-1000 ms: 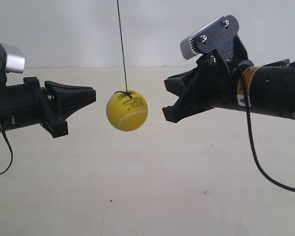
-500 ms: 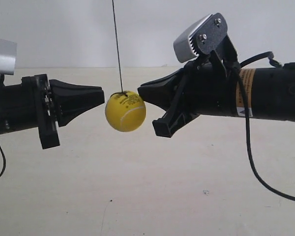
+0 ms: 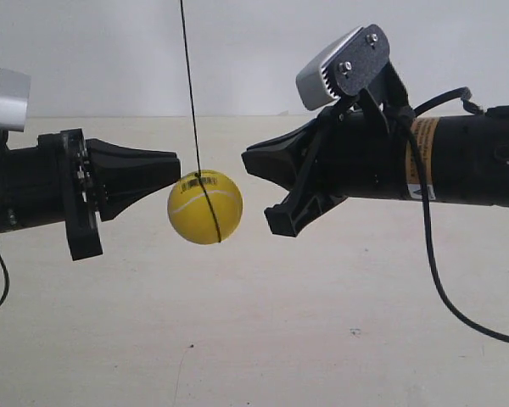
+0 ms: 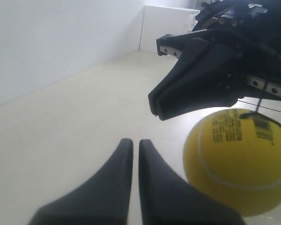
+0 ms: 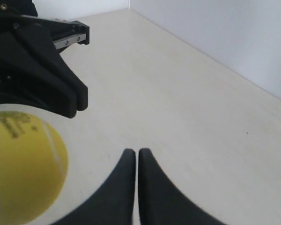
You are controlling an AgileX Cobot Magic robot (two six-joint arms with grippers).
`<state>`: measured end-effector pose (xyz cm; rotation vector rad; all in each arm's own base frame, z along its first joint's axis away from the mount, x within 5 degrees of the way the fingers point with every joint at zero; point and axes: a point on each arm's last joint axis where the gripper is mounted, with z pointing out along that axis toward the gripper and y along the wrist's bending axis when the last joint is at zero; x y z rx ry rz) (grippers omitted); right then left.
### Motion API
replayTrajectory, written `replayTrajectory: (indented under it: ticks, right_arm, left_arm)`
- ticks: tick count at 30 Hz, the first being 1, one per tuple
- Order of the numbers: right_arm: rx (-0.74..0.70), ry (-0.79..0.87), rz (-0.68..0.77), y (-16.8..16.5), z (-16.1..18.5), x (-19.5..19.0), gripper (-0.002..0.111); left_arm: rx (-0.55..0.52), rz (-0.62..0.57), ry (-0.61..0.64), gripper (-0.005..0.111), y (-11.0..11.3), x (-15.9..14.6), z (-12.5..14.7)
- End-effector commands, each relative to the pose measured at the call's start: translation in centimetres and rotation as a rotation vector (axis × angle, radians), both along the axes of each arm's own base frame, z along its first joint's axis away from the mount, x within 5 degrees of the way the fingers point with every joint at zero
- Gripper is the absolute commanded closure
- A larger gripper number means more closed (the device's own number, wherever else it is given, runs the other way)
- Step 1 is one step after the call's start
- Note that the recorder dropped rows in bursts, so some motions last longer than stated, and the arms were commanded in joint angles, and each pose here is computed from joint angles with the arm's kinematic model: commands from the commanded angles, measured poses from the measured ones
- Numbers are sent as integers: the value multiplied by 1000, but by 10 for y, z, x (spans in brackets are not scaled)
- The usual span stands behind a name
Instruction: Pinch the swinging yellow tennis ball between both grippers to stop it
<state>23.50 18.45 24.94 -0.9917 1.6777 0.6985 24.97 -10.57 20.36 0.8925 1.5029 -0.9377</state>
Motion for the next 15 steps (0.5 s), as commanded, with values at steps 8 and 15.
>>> replayTrajectory:
  ticks: [8, 15]
  right_arm:
    - [-27, -46, -6, -7, 18, -9, 108]
    - [0, -40, 15, -6, 20, -11, 108]
  left_arm:
    - [31, 138, 76, 102, 17, 10, -7]
    - [-12, 58, 52, 102, 20, 2, -4]
